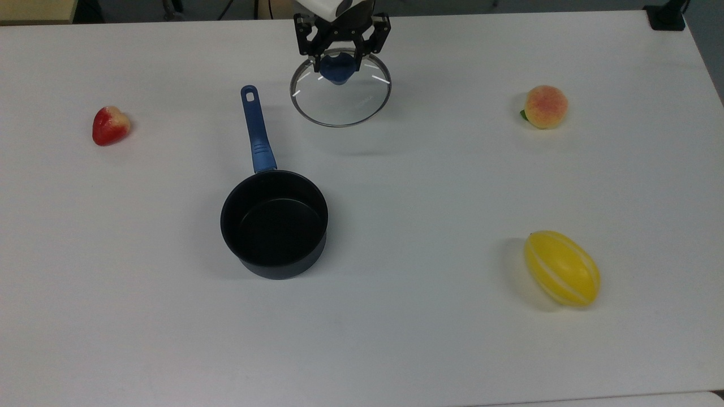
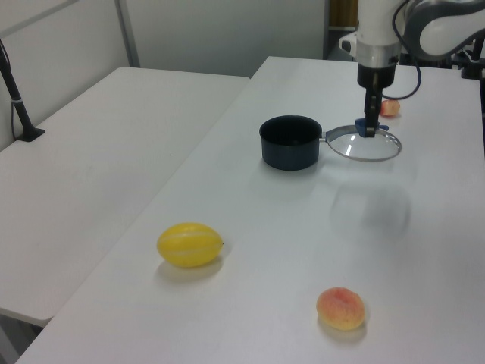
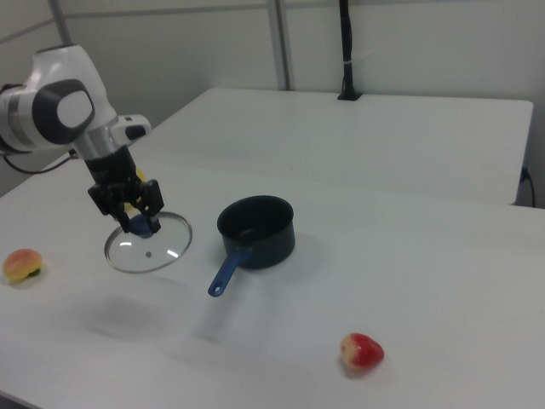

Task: Close lid
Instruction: 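Lift the glass lid and carry it over the black saucepan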

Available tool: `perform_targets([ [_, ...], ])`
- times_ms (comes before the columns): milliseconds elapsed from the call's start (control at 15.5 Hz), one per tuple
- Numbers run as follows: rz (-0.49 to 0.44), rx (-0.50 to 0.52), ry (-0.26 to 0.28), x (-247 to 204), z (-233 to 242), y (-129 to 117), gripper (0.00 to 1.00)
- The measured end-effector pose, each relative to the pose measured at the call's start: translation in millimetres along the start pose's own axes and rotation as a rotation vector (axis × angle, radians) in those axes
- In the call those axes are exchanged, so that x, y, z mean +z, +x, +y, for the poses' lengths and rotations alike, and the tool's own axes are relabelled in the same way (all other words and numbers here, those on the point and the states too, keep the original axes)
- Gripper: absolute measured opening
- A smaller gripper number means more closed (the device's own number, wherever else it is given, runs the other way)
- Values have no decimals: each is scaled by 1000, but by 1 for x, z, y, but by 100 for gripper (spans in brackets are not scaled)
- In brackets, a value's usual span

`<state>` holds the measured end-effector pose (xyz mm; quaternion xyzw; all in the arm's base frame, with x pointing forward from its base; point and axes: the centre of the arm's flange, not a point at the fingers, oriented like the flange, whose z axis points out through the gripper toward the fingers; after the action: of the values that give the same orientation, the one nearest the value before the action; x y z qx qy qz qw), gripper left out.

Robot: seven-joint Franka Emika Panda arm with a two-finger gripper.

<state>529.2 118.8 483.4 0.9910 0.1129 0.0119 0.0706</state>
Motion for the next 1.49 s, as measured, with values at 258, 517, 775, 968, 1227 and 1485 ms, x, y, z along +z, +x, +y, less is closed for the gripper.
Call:
perform_targets([
  [258,16,13,7,-24,7,26,65],
  [517,15,50,21,-26,30,63,65],
  [775,23,102,31,-19,63,93,65],
  [968,21,146,24,-5,95,109,65],
  [1227,20,151,18,10,128,123,65],
  [1485,25,145,19,20,141,136,65],
])
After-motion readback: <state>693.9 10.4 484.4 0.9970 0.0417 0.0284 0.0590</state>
